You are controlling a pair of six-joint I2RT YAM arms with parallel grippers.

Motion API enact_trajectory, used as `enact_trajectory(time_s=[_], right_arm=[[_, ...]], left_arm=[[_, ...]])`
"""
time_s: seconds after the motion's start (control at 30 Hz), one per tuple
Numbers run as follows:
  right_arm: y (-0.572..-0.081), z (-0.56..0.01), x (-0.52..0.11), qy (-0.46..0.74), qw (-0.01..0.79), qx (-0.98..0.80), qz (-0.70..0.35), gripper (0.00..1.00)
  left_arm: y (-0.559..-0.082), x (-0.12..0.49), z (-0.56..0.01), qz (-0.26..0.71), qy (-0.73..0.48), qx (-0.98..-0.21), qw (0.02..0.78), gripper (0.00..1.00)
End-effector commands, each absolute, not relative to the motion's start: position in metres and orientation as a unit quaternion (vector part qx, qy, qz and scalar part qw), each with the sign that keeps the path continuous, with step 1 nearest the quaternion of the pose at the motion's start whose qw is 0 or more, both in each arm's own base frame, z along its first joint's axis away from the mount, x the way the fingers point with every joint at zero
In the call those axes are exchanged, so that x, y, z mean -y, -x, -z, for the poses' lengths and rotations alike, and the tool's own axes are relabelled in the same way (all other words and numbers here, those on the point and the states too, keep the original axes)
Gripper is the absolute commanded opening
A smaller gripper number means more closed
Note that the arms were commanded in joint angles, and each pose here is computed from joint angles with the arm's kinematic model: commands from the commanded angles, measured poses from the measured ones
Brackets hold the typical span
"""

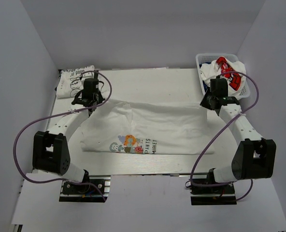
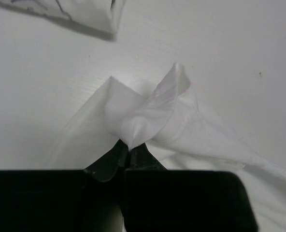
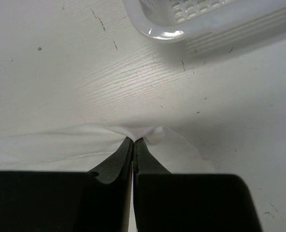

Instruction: Fold and stack the t-shirts

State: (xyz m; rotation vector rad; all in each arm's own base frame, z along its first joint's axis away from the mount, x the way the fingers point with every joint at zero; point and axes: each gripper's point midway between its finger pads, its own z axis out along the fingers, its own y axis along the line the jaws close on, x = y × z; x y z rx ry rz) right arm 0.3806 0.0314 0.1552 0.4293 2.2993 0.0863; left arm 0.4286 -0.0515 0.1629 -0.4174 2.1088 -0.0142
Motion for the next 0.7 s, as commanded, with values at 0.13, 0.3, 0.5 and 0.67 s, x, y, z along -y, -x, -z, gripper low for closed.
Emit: enact_trajectory(time_s=[0.13,0.3,0.5,0.67], right_arm=[[-0.354,-0.155,-0.018,-0.175,0.397,-0.901,-0.012,0.00],[-0.337,-0.148,-0.016,-0.176,0.395,-0.902,-0.013,0.00],[-0.317,-0.127,-0.013,-0.176,0.366,-0.914,-0.005,0.00],[-0.294,-0.094,-0.007,-0.186,0.327,-0.927,0.012,0.00]], left_arm=[[-0.356,0.031,-0.161,0.007,0.281,-0.853,0.439,0.00],[-0.303,0.021,-0.129,0.003,0.375,-0.843,0.385,0.00],[-0.264,0.020,-0.087,-0.014,0.409,-0.855,0.319,0.00],[-0.233,0.019,-0.066,-0.029,0.410,-0.871,0.270,0.00]])
